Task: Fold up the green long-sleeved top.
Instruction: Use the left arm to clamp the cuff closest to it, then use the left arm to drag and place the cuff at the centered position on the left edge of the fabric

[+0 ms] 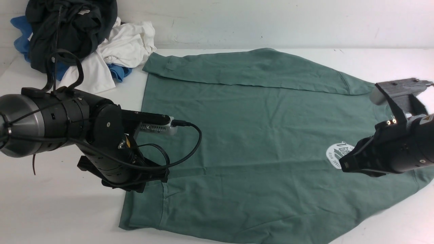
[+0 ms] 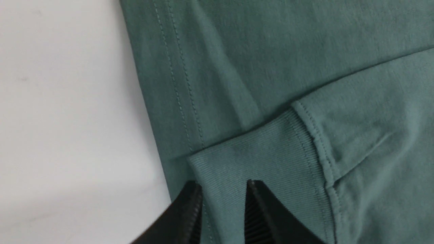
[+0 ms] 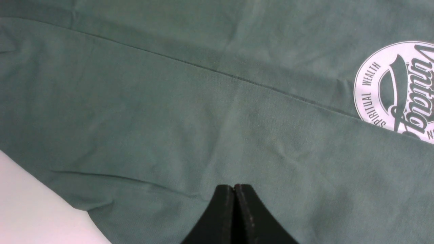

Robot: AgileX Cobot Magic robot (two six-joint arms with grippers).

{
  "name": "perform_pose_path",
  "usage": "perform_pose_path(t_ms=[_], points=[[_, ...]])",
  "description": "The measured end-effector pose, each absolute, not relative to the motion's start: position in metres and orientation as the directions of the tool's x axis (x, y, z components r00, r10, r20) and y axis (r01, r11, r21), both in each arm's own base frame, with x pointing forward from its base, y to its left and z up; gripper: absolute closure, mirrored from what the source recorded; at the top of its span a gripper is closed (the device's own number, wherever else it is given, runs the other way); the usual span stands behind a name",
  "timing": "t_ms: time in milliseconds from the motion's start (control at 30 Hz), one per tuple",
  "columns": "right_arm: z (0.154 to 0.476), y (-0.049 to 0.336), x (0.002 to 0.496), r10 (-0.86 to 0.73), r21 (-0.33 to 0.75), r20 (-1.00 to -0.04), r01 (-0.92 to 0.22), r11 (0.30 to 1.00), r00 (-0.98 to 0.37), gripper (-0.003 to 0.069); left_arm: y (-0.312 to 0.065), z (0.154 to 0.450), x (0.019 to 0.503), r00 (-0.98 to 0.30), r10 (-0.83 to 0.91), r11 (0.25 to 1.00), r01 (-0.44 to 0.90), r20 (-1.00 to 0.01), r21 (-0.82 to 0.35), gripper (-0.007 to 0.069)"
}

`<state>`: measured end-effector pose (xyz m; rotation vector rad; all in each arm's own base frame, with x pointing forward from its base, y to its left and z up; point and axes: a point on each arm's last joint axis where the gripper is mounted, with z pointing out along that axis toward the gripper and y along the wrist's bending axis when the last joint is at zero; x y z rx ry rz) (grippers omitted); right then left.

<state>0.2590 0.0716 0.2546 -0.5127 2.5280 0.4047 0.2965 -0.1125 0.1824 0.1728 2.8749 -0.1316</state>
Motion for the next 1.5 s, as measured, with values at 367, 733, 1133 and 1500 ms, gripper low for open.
perform_pose_path(t_ms=[367, 733, 1133, 1500], points=[[0.255, 0.073, 0.259, -0.261, 0.196, -0.549, -0.426, 0.883, -0.794, 0.0669, -0.113, 0.173, 0.298, -0.966, 0.108, 0.990, 0.127, -0.234, -0.069, 0.0311], [0.255, 0.073, 0.259, -0.263, 0.194, -0.550, -0.428, 0.883, -0.792, 0.0669, -0.114, 0.164, 0.299, -0.967, 0.144, 0.986, 0.159, -0.209, -0.055, 0.0550], [0.256, 0.072, 0.260, -0.266, 0.186, -0.559, -0.431, 0.883, -0.785, 0.0669, -0.120, 0.266, 0.319, -0.816, 0.245, 0.952, 0.305, -0.524, -0.030, 0.0630], [0.256, 0.072, 0.260, -0.267, 0.182, -0.563, -0.432, 0.883, -0.782, 0.0669, -0.125, 0.309, 0.392, -0.660, 0.320, 0.938, 0.323, -0.680, 0.127, 0.0630]])
